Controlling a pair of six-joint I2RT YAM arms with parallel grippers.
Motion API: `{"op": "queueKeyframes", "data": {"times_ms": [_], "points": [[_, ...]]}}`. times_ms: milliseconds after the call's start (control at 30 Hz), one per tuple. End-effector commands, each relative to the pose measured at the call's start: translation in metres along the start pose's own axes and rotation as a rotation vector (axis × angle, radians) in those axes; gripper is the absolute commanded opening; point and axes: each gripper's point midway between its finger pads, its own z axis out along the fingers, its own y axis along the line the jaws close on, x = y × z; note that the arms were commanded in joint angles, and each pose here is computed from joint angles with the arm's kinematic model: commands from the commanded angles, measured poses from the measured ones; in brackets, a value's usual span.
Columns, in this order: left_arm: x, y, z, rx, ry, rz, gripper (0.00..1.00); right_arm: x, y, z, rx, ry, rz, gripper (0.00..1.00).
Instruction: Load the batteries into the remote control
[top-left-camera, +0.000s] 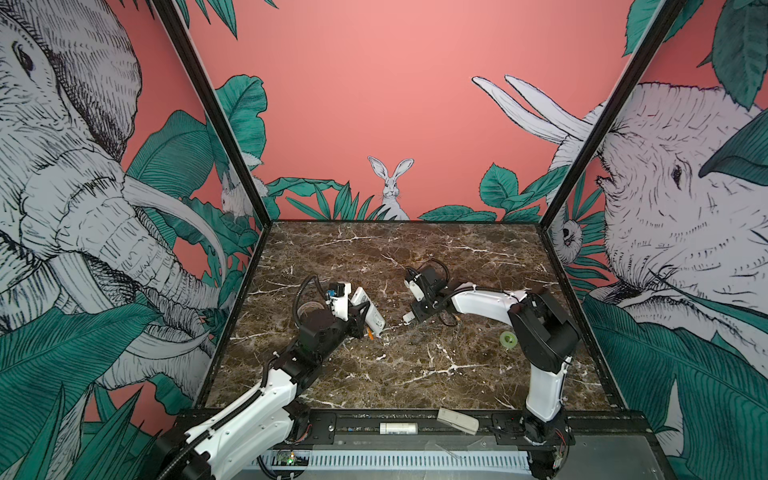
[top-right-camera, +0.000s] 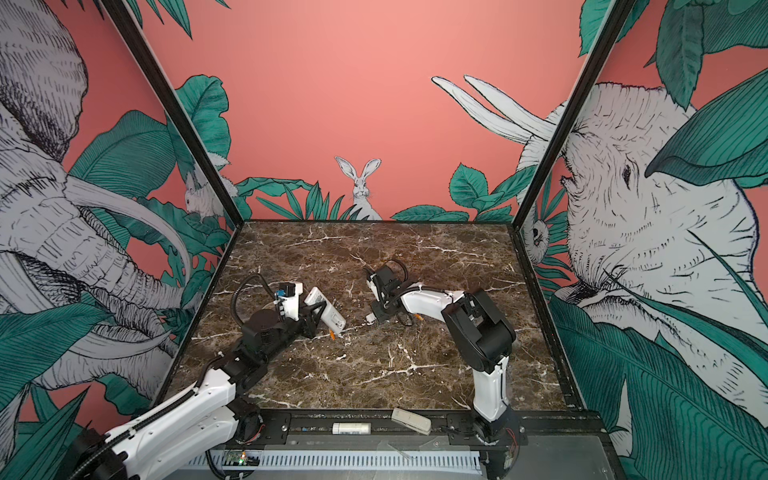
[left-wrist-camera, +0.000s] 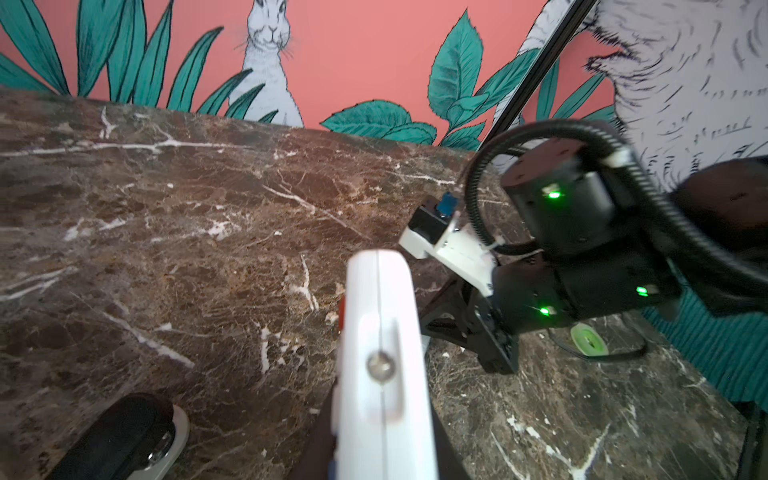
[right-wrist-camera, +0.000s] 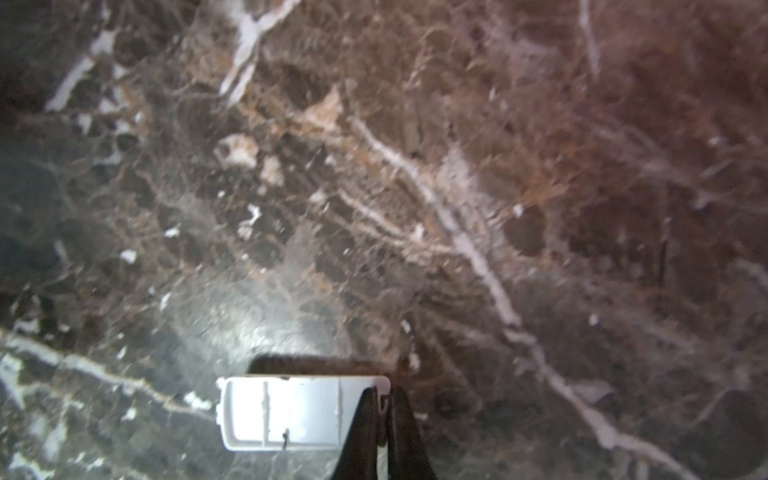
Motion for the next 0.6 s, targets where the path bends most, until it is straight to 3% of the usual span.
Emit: {"op": "queueKeyframes", "data": {"times_ms": [0,100,233,567], "points": [[-0.017,-0.012,-0.012,0.030,-0.014,0.019,0.02,-0.013,-0.025,0.005,0.043,0.019,-0.023,0.09],[-0.022,-0.015,-0.021,0.039,-0.030,0.015,0.02,-0.025,-0.041,0.012,0.053,0.029,-0.019,0.10],[-0.024,-0.013,-0.030,0.028,-0.042,0.008,0.02,-0.040,-0.051,0.010,0.060,0.019,-0.032,0.19],[-0.026,0.003,-0.051,-0.089,-0.001,0.074,0.01,-0.057,-0.024,-0.041,-0.024,-0.131,-0.036,0.45]]}}
